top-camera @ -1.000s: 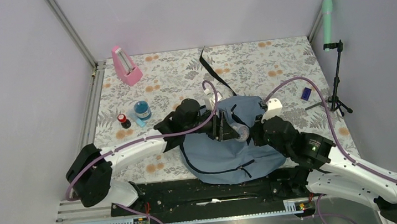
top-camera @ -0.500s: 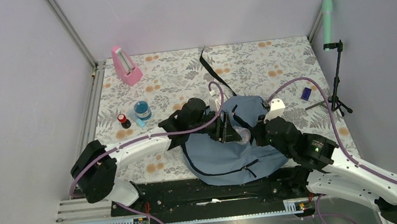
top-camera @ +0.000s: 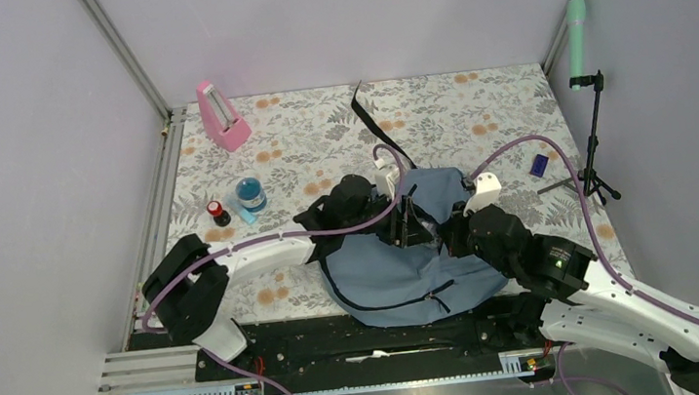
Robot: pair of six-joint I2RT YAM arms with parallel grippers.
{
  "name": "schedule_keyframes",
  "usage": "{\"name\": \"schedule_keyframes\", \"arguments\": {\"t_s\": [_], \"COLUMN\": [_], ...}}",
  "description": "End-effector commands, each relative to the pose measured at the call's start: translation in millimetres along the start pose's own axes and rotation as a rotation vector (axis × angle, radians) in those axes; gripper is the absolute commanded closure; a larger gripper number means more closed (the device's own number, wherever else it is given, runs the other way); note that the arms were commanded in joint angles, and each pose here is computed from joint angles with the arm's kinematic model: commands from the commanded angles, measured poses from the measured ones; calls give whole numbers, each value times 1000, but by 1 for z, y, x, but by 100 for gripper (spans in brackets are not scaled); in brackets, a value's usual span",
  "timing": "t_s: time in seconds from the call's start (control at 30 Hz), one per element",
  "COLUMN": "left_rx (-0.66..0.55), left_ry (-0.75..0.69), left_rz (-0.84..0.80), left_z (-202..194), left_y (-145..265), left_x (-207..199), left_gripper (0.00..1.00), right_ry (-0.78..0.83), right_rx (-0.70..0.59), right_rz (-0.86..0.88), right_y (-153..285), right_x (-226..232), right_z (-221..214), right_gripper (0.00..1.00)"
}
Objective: Pack the student bag
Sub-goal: Place the personal item in the student bag.
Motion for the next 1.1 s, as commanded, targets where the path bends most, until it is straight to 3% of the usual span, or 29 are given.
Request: {"name": "schedule_keyframes", "arguments": {"t_s": [0.0, 0.17, 0.37, 0.47, 0.57, 0.63, 0.8, 1.07], "left_rx": [-199, -271, -254, -261, -247, -241, -232, -288], "left_ry": [-57, -57, -83, -88, -109, -136, -158, -195], "left_rz": [-101, -141, -129, -97, -57, -31, -6, 23], "left_z": [27, 33, 25, 21, 17, 17, 16, 14], "left_y": [-13, -24, -36, -34, -29, -25, -21, 1], "left_x": [-15, -14, -9, -4, 0, 0, 1, -3], "left_gripper": [56, 56, 54, 46, 26, 18, 13, 13], "right_ry": [-107, -114, -122, -126, -128, -125, -124, -129], "right_rx": [-114, -105, -103, -105, -106, -104, -101, -111], "right_rz": [125, 129, 131, 132, 130, 130, 124, 123], "right_y": [11, 9, 7, 7, 7, 7, 6, 7], "right_x": [22, 23, 24, 25, 24, 24, 23, 22], "right_z": [32, 30, 29, 30, 29, 28, 27, 28], "right_gripper": [96, 96, 96, 96, 96, 96, 96, 96]}}
Point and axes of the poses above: each gripper's point midway between its finger pads, its own y axis back along the fingers, its own x axis along the line the jaws close on, z = x × y, the point moved 9 cm from there along y, back along the fingers, and after that the axes turned 2 degrees about y, right-handed, at the moved point
